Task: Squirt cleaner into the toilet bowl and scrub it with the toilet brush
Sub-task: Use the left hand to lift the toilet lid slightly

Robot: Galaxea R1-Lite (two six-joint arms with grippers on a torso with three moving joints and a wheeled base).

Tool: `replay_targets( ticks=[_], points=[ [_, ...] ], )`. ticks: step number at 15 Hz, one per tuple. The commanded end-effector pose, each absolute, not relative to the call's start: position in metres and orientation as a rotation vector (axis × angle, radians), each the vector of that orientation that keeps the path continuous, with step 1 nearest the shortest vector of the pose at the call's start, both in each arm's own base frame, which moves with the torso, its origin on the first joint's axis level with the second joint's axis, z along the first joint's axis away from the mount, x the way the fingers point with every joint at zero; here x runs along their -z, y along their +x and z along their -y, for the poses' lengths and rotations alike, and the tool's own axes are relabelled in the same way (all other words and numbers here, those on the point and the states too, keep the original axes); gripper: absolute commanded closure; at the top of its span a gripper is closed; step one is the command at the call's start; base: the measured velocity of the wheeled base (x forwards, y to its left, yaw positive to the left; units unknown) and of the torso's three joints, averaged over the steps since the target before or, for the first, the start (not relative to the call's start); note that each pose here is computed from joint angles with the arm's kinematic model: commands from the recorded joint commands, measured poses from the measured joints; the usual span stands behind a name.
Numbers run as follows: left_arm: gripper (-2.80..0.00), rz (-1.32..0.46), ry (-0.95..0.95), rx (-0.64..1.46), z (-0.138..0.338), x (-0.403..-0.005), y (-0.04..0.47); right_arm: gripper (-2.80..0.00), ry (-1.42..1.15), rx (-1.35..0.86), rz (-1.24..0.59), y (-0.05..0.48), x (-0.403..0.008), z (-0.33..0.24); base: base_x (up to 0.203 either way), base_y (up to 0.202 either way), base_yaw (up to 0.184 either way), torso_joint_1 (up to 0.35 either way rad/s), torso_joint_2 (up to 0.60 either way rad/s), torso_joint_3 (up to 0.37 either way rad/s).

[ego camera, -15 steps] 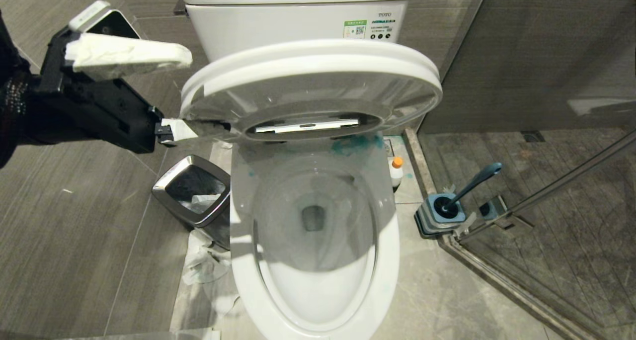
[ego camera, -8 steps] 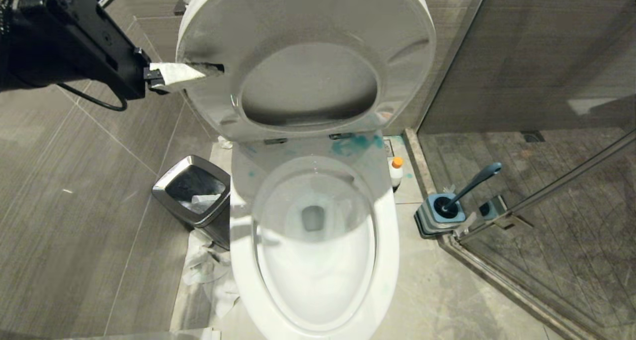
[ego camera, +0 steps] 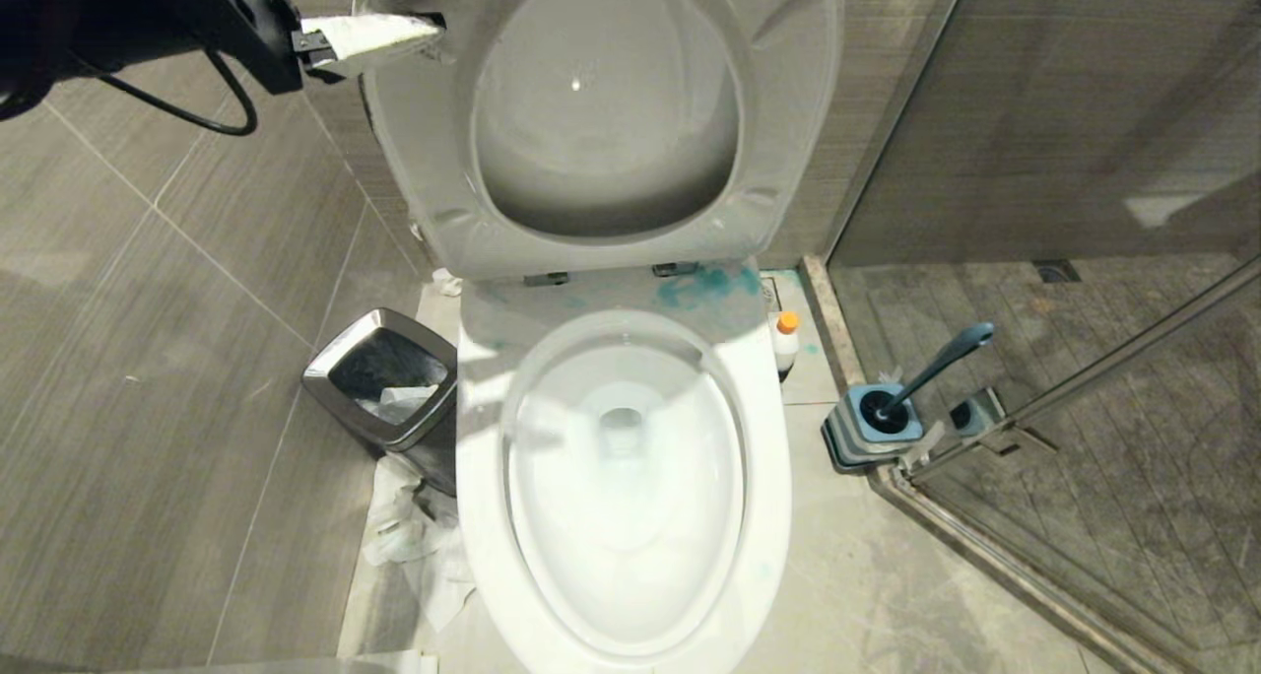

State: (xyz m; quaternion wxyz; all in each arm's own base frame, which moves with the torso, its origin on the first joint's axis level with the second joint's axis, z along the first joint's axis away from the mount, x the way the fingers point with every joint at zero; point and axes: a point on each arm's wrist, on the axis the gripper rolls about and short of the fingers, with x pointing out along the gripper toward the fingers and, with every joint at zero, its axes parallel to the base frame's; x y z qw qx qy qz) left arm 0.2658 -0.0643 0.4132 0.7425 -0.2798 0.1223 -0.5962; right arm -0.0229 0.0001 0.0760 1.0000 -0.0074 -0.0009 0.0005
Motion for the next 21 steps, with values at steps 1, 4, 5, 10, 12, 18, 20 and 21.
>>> replay_targets(
  ticks=[1,4,5,10,12,18,20,21],
  points=[
    [-2.8,-0.251,-0.641,1.257,0.069,-0.409,0.298,0.0,-0.015,-0.002,0.002,-0.023,-0.076,0.0,0.0,0.0,0.0,0.0,0.0,0.0],
    [-2.8,-0.164,-0.682,1.15,0.073,-0.41,0.32,0.0,-0.015,-0.002,0.002,-0.023,-0.076,0.0,0.0,0.0,0.0,0.0,0.0,0.0],
    [-2.8,-0.139,-0.695,1.116,0.075,-0.41,0.327,0.0,-0.015,-0.002,0.002,-0.023,-0.076,0.0,0.0,0.0,0.0,0.0,0.0,0.0],
    [-2.8,0.002,-0.741,0.964,0.08,-0.407,0.347,0.0,-0.015,-0.002,0.002,-0.023,-0.076,0.0,0.0,0.0,0.0,0.0,0.0,0.0],
    [-2.8,0.024,-0.741,0.956,0.08,-0.407,0.348,0.0,-0.015,-0.002,0.002,-0.023,-0.076,0.0,0.0,0.0,0.0,0.0,0.0,0.0],
    [-2.8,0.132,-0.777,0.826,0.1,-0.405,0.352,0.0,-0.015,-0.002,0.002,-0.023,-0.076,0.0,0.0,0.0,0.0,0.0,0.0,0.0],
    [-2.8,0.14,-0.774,0.818,0.1,-0.406,0.351,0.0,-0.015,-0.002,0.002,-0.023,-0.076,0.0,0.0,0.0,0.0,0.0,0.0,0.0],
    [-2.8,0.153,-0.774,0.797,0.101,-0.406,0.35,0.0,-0.015,-0.002,0.002,-0.023,-0.076,0.0,0.0,0.0,0.0,0.0,0.0,0.0]
  ],
)
